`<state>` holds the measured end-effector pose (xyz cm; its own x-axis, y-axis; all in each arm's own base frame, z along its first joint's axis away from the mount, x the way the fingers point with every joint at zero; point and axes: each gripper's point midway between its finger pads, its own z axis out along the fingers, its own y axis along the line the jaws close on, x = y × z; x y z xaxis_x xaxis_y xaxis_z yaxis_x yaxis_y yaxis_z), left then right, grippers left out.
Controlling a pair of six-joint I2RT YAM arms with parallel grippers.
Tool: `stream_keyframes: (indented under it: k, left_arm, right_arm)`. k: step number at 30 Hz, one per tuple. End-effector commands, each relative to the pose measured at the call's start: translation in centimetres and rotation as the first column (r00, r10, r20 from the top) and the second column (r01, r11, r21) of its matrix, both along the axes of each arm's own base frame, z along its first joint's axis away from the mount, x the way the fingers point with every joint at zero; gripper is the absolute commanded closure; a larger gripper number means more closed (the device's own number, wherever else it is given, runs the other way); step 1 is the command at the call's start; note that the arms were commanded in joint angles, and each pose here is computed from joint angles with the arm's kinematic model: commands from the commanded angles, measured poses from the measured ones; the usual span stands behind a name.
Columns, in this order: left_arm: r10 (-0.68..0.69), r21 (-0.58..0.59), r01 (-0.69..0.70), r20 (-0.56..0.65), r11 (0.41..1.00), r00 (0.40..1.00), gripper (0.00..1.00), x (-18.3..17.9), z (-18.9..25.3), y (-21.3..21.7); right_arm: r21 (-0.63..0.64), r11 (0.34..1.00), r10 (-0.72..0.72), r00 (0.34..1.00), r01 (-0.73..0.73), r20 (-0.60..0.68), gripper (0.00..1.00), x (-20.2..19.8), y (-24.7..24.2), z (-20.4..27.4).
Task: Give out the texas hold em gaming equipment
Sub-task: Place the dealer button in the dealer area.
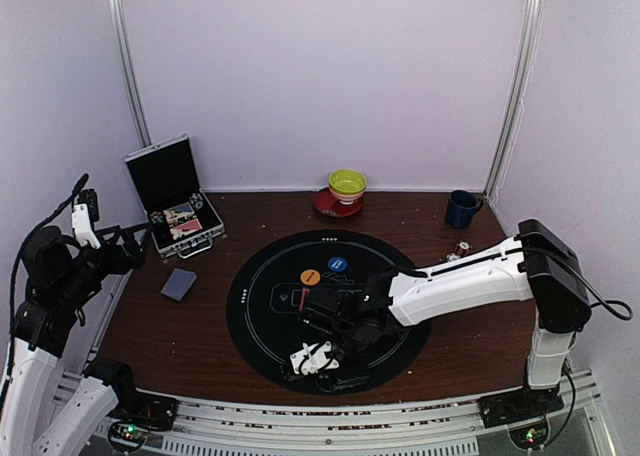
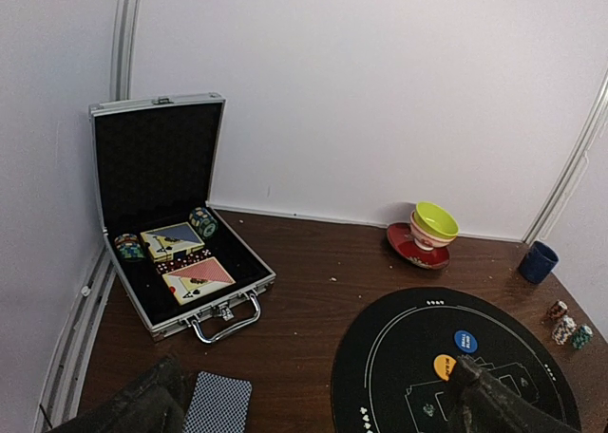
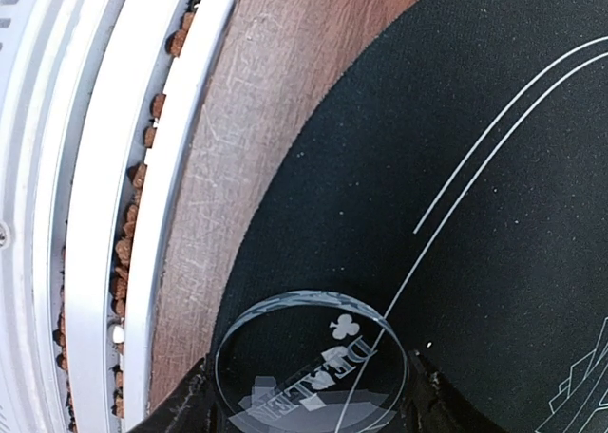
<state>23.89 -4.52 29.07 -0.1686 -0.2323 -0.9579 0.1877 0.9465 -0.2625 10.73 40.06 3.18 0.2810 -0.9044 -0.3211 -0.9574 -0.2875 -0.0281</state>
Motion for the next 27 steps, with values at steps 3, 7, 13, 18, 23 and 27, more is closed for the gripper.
stream_keyframes:
  k: [3, 7, 13, 18, 23, 27]
  left_arm:
    - [0.009, 0.001, -0.009, 0.053, 1.0, 0.999, 0.02, 0.1, 1.1, 0.2]
    - [0.009, 0.001, -0.009, 0.051, 1.0, 0.999, 0.02, 0.1, 1.0, 0.2]
    - [0.008, 0.002, -0.008, 0.049, 1.0, 0.999, 0.02, 0.2, 1.0, 0.2]
    - [0.007, 0.002, -0.007, 0.049, 1.0, 0.999, 0.02, 0.2, 1.0, 0.2]
    - [0.009, 0.001, -0.009, 0.049, 1.0, 0.999, 0.02, 0.2, 1.0, 0.2]
    - [0.008, 0.001, -0.008, 0.052, 1.0, 0.999, 0.02, 0.1, 1.1, 0.2]
  right_arm:
    - [0.003, 1.0, 0.004, 1.0, -0.004, -0.008, 0.61, -0.3, 0.4, -0.6]
    - [0.0, 1.0, 0.002, 1.0, -0.002, -0.001, 0.59, -0.1, 0.4, -0.8]
    - [-0.001, 1.0, 0.001, 1.0, -0.001, 0.001, 0.48, -0.1, 0.5, -0.8]
    - [0.006, 1.0, -0.001, 1.0, 0.001, 0.007, 0.31, 0.0, 0.5, -0.2]
    - [0.045, 0.999, -0.002, 1.0, 0.001, 0.019, 0.12, 0.1, 0.7, 1.6]
    - [0.075, 0.997, -0.005, 0.999, 0.002, 0.041, 0.01, 0.2, 0.7, 3.2]
